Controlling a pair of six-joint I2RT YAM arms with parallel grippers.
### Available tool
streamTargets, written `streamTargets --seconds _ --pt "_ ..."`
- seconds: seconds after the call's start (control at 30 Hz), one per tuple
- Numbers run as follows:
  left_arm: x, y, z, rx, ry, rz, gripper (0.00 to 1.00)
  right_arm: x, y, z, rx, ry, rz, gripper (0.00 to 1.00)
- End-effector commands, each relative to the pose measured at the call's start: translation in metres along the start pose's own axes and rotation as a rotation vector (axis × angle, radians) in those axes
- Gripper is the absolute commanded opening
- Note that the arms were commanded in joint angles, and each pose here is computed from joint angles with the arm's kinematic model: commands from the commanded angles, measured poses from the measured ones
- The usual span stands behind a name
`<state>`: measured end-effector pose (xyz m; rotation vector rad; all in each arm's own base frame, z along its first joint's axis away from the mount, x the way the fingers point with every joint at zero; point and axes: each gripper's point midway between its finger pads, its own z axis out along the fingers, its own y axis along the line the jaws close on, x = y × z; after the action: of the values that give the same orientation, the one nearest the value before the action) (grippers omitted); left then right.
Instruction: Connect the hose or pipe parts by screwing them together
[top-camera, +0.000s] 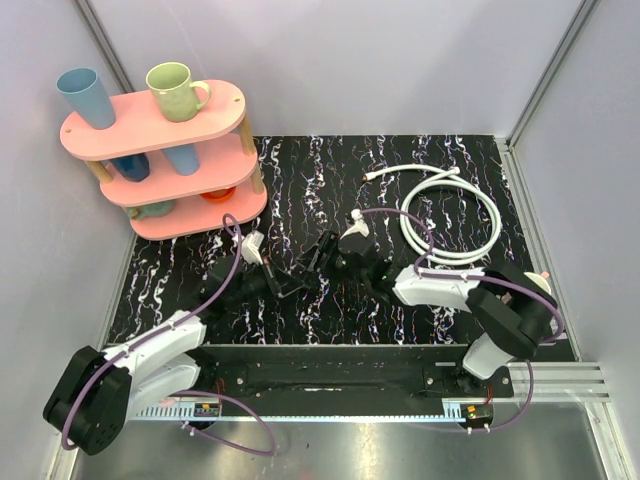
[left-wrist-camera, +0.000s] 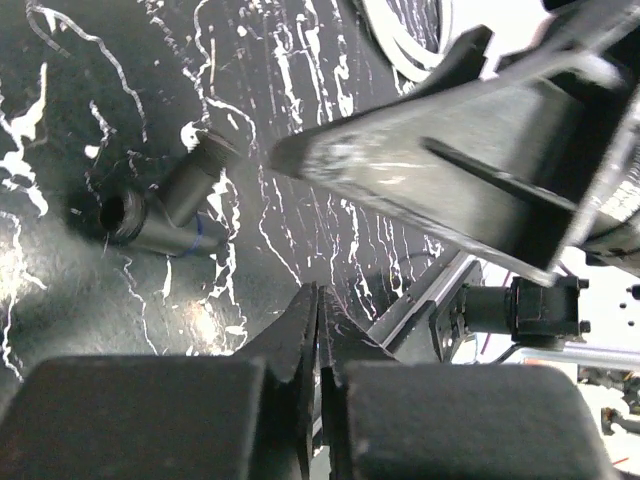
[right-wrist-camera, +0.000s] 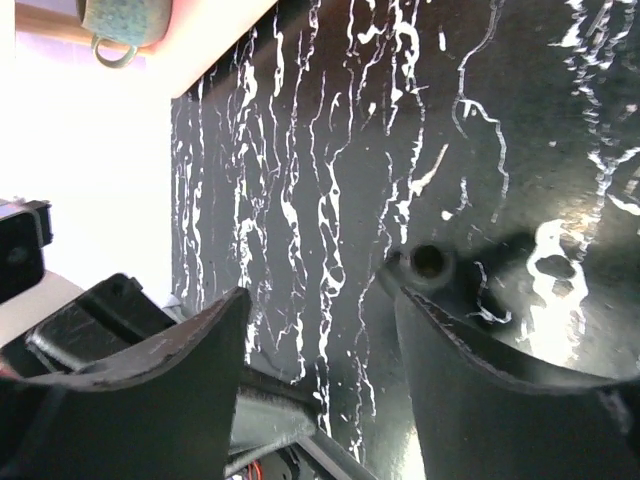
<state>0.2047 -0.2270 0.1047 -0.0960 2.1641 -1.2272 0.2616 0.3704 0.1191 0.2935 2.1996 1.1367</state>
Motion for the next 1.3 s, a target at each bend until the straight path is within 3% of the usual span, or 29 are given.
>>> streamTargets --seconds 0.0,0.1,0.17,0.23,0.33,0.47,0.5,0.53,0.77,1.03,1.27 --pt "-0.013 -0.032 0.002 0.137 -0.035 0.078 0.0 -0.002 0.043 0.016 -0.147 0.014 0.027 0.62" --pt "-0.014 -0.034 0.004 0.141 -0.031 0.08 0.0 0.004 0.039 0.026 -0.142 0.04 0.03 0.53" --pt "-0.015 -0.029 0.004 0.111 -0.04 0.075 0.0 0.006 0.037 0.025 -0.136 0.045 0.037 0.55" --pt "-0.017 -0.017 0.004 0.034 -0.045 0.069 0.0 0.003 0.027 0.024 -0.078 0.029 0.028 0.64" --pt "-0.023 0.006 -0.003 -0.112 -0.077 0.058 0.04 -0.01 0.01 0.019 0.056 -0.007 -0.075 0.63" --pt "-0.036 0.015 -0.017 -0.233 -0.119 0.081 0.41 -0.019 -0.007 0.02 0.172 0.034 -0.366 0.69" --pt "-0.036 0.025 -0.022 -0.297 -0.115 0.077 0.52 -0.01 -0.023 0.018 0.223 0.102 -0.403 0.7" --pt "-0.042 0.022 -0.024 -0.31 -0.128 0.079 0.54 -0.012 -0.029 0.021 0.238 0.122 -0.42 0.72" --pt "-0.049 0.036 -0.033 -0.418 -0.084 0.02 0.61 0.021 -0.053 0.045 0.165 0.361 -0.455 0.7" --pt "-0.06 0.051 -0.042 -0.444 -0.048 -0.012 0.64 0.034 -0.05 0.025 0.114 0.42 -0.423 0.7" --pt "-0.061 0.056 -0.039 -0.441 -0.036 -0.056 0.66 0.059 -0.027 0.007 -0.007 0.443 -0.212 0.67"
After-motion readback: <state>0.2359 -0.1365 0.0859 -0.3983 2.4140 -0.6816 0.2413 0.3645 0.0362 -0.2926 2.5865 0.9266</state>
